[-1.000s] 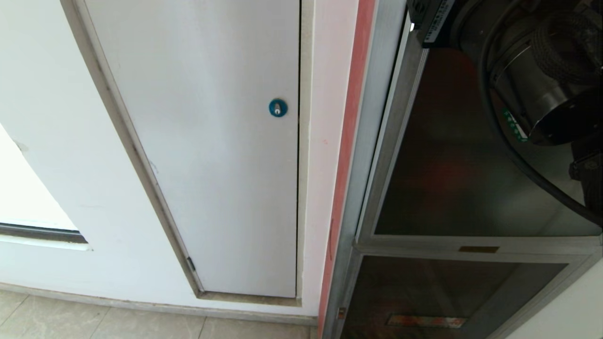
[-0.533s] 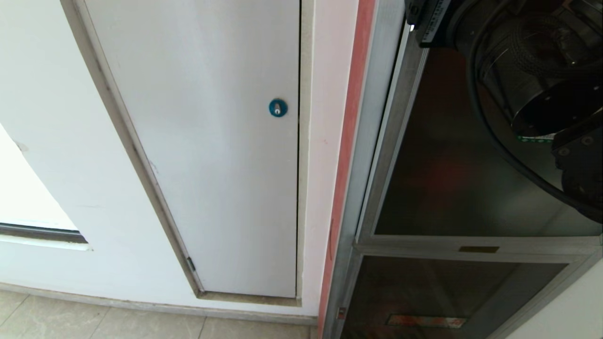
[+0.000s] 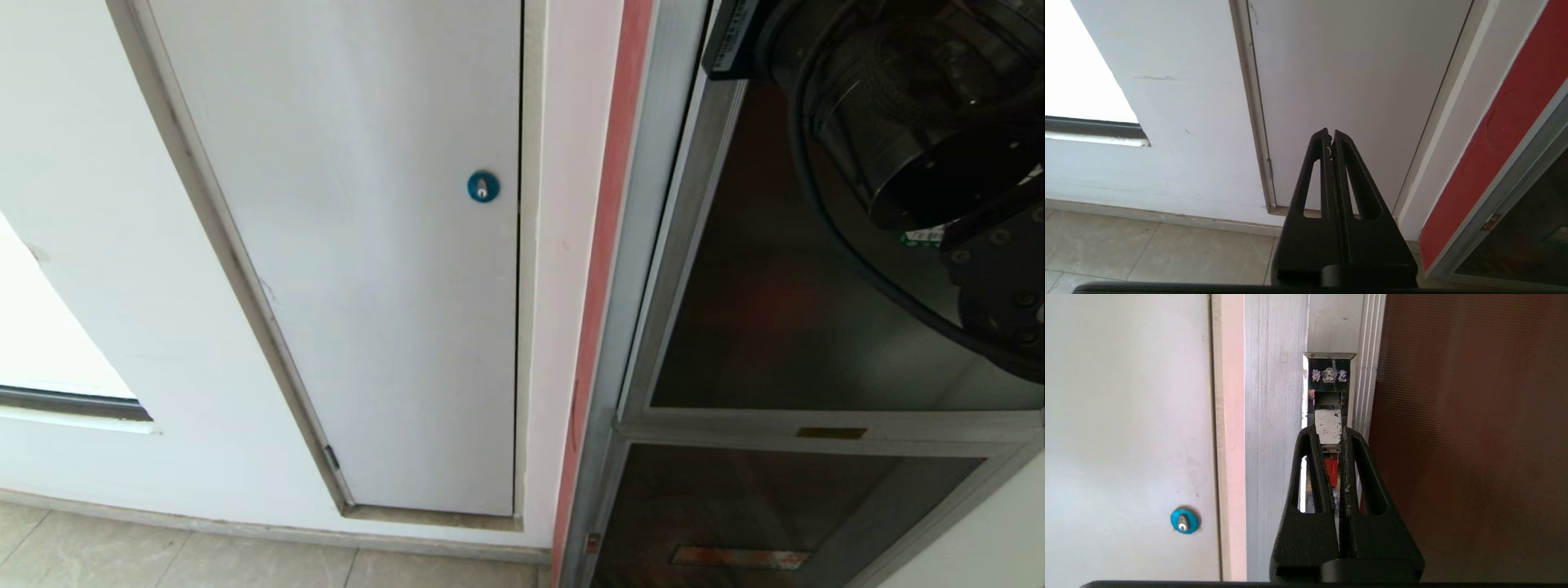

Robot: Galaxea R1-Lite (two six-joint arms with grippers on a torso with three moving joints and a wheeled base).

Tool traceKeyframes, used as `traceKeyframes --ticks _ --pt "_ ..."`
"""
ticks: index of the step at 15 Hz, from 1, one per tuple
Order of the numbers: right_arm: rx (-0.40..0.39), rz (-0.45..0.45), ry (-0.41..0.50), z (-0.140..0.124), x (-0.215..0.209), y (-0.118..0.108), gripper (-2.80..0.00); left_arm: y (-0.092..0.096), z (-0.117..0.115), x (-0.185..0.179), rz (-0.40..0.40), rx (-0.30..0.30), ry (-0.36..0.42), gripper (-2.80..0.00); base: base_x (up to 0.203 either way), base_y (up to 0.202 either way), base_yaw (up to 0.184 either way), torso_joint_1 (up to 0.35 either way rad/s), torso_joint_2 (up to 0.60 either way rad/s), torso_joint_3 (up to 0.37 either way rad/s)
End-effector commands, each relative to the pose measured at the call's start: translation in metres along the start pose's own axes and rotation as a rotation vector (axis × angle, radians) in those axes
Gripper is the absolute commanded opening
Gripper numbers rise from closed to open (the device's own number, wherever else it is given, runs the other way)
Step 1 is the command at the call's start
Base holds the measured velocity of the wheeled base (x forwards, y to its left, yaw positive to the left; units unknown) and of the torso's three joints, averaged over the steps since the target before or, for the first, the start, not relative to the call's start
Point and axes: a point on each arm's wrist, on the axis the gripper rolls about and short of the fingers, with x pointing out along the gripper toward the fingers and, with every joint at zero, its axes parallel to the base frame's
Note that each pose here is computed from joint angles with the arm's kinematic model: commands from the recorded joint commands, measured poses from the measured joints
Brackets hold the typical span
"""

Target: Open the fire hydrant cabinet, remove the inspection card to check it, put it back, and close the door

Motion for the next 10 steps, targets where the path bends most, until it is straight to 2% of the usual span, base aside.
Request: traceKeyframes --ticks 1,10 --pt "0.000 -0.006 -0.002 0.0008 0.0015 0.0005 -2.80 0.0001 -0.0055 0.0012 0.001 0.000 0.019 -2.80 0.000 0.000 0.000 0.000 0.00 0.000" --pt "0.009 -0.012 -0.011 0.0067 -0.0008 -0.0035 -2.80 0.0001 -0.0055 0.0013 0.001 -0.001 0.020 -2.80 0.000 0.000 0.000 0.000 0.00 0.000"
